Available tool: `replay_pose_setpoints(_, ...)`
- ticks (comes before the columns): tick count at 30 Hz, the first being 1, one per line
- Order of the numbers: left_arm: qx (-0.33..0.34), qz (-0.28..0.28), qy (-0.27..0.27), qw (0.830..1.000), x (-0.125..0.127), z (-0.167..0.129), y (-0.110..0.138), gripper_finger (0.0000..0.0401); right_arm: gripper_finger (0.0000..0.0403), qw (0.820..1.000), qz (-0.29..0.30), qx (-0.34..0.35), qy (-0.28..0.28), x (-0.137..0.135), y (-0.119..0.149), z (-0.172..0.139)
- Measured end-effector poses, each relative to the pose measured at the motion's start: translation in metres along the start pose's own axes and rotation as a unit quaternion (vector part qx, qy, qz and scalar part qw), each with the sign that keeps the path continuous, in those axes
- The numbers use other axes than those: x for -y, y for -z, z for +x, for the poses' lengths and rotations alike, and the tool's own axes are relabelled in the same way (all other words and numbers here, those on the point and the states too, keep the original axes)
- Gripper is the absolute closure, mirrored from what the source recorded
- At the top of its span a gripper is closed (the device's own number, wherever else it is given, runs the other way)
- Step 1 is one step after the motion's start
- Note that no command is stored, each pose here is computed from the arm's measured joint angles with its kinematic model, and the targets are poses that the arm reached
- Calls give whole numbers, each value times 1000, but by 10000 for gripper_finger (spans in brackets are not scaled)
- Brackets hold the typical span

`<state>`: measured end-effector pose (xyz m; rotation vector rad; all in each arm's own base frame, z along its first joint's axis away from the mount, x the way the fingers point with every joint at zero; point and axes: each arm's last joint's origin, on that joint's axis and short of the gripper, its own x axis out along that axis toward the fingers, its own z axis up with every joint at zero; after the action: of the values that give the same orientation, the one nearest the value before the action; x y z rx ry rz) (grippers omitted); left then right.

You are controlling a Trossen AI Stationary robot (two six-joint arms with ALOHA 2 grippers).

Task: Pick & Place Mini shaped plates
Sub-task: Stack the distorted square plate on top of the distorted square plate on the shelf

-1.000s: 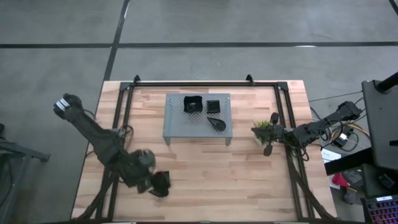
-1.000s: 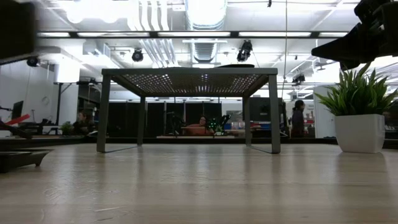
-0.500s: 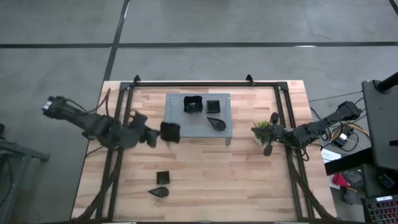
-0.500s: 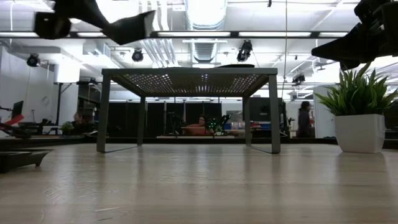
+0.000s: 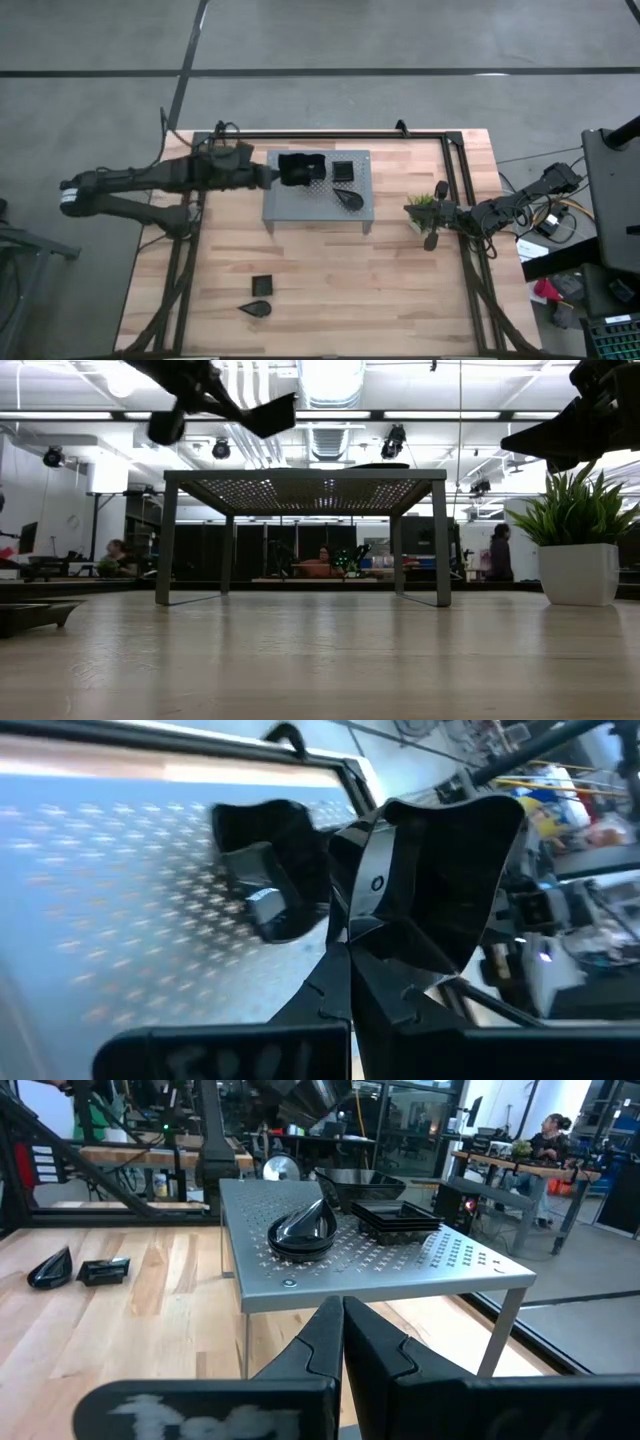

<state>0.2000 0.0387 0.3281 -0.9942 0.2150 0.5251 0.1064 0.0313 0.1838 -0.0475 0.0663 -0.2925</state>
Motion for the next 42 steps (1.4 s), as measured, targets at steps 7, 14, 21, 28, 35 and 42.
replay_pose_setpoints(7, -21, -18, 59, 998, -2, 37, -17, 401, 394, 1000, 0, 0, 0, 0, 0, 0)
replay_pose_setpoints(14, -40, -25, 24, 999, -15, 53, -21, 401, 394, 1000, 0, 0, 0, 0, 0, 0)
replay_pose_setpoints(21, -44, -34, 16, 998, -17, 53, -22, 401, 394, 1000, 0, 0, 0, 0, 0, 0)
replay_pose_setpoints(28, -46, -26, 10, 999, -18, 55, -22, 401, 394, 1000, 0, 0, 0, 0, 0, 0)
replay_pose_setpoints(35, -45, -11, 10, 999, -19, 55, -22, 370, 394, 1000, 0, 0, 0, 0, 0, 0)
replay_pose_setpoints(42, -47, -10, 12, 999, -18, 54, -22, 312, 394, 1000, 0, 0, 0, 0, 0, 0)
